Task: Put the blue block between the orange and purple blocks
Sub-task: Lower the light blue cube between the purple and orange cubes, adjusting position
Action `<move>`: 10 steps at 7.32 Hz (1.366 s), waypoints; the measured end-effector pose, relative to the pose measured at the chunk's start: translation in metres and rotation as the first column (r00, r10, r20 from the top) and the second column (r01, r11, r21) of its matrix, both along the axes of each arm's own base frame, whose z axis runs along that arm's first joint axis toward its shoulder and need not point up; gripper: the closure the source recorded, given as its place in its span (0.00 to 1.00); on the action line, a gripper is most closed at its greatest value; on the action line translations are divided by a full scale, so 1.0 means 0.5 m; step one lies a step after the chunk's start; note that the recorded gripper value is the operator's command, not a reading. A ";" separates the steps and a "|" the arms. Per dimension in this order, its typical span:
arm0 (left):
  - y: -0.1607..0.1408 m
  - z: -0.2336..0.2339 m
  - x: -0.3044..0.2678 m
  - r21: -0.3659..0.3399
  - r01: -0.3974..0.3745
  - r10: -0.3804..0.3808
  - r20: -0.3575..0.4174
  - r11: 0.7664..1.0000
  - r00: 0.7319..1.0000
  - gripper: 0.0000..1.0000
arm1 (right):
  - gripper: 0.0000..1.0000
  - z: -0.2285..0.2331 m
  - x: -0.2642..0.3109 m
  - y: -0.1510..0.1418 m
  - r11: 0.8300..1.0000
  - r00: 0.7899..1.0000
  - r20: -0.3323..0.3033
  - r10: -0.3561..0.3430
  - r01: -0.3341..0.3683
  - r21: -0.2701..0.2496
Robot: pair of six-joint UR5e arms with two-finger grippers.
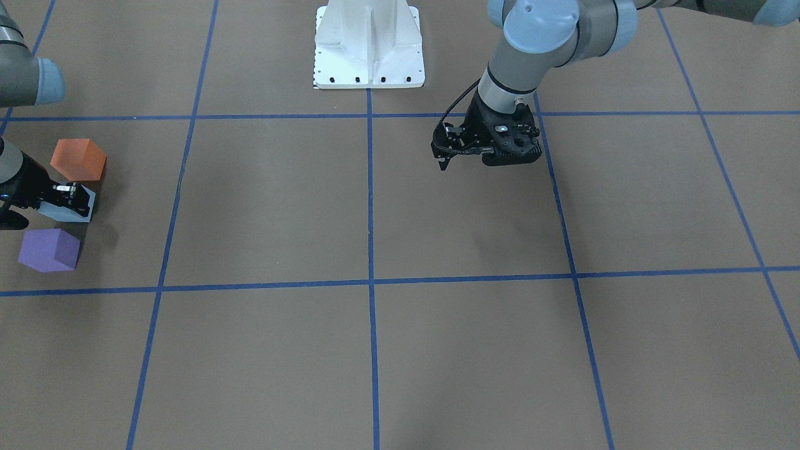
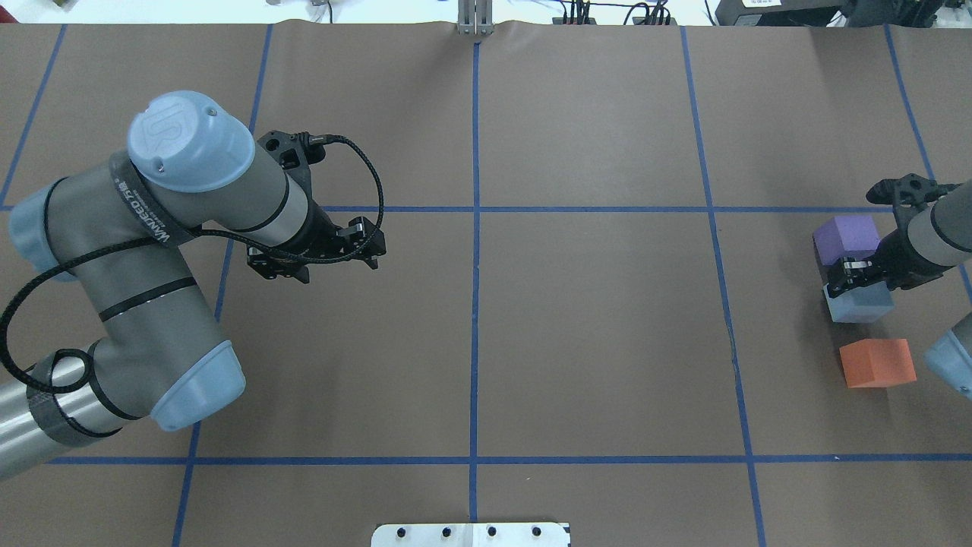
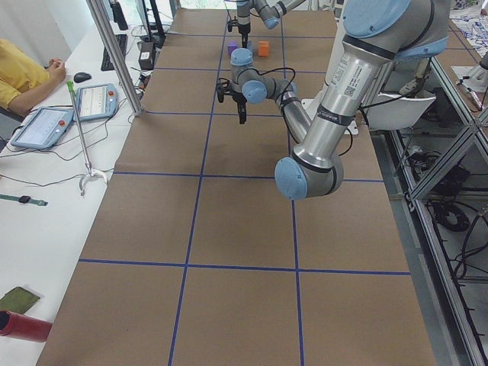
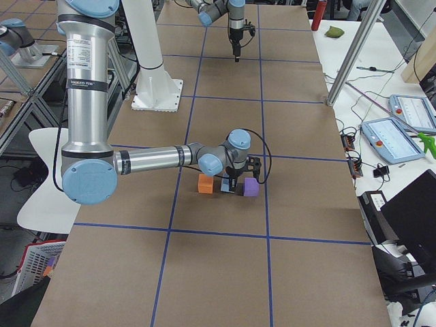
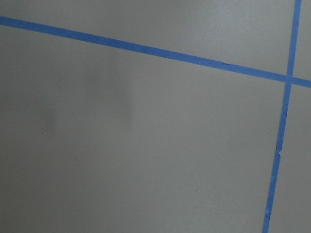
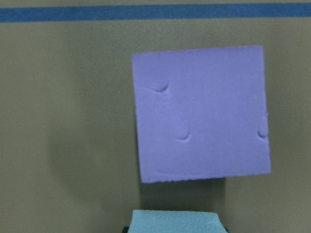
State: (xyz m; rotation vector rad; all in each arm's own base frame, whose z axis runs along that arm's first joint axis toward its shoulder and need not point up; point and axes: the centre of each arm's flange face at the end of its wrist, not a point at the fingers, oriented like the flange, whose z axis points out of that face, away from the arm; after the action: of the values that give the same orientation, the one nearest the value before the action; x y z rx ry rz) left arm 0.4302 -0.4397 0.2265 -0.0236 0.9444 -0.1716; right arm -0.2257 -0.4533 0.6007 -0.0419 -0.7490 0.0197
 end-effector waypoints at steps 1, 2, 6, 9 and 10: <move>0.000 -0.001 0.000 0.000 0.000 0.000 0.000 1.000 1.000 0.00 | 1.00 0.001 -0.002 -0.003 1.000 1.000 -0.001 0.001 -0.001 -0.001; 0.000 -0.001 0.000 0.001 0.001 -0.001 -0.001 1.000 1.000 0.00 | 0.77 0.003 -0.005 -0.007 1.000 1.000 -0.002 0.001 -0.001 -0.003; 0.000 -0.002 0.000 0.001 0.001 -0.001 -0.001 1.000 1.000 0.00 | 0.00 0.007 -0.005 -0.009 1.000 1.000 -0.004 0.003 -0.003 -0.002; 0.001 -0.002 0.001 0.000 0.001 -0.001 0.000 1.000 1.000 0.00 | 0.00 0.010 0.004 -0.001 1.000 1.000 0.012 0.004 -0.004 0.024; 0.001 -0.002 0.001 0.000 0.001 -0.001 0.000 1.000 1.000 0.00 | 0.00 0.010 0.009 0.004 0.999 1.000 0.019 0.005 -0.006 0.032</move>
State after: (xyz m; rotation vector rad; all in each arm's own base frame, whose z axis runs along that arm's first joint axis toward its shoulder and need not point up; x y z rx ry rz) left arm 0.4306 -0.4392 0.2255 -0.0231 0.9449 -0.1719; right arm -0.2212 -0.4513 0.6057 -0.0101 -0.7687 0.0125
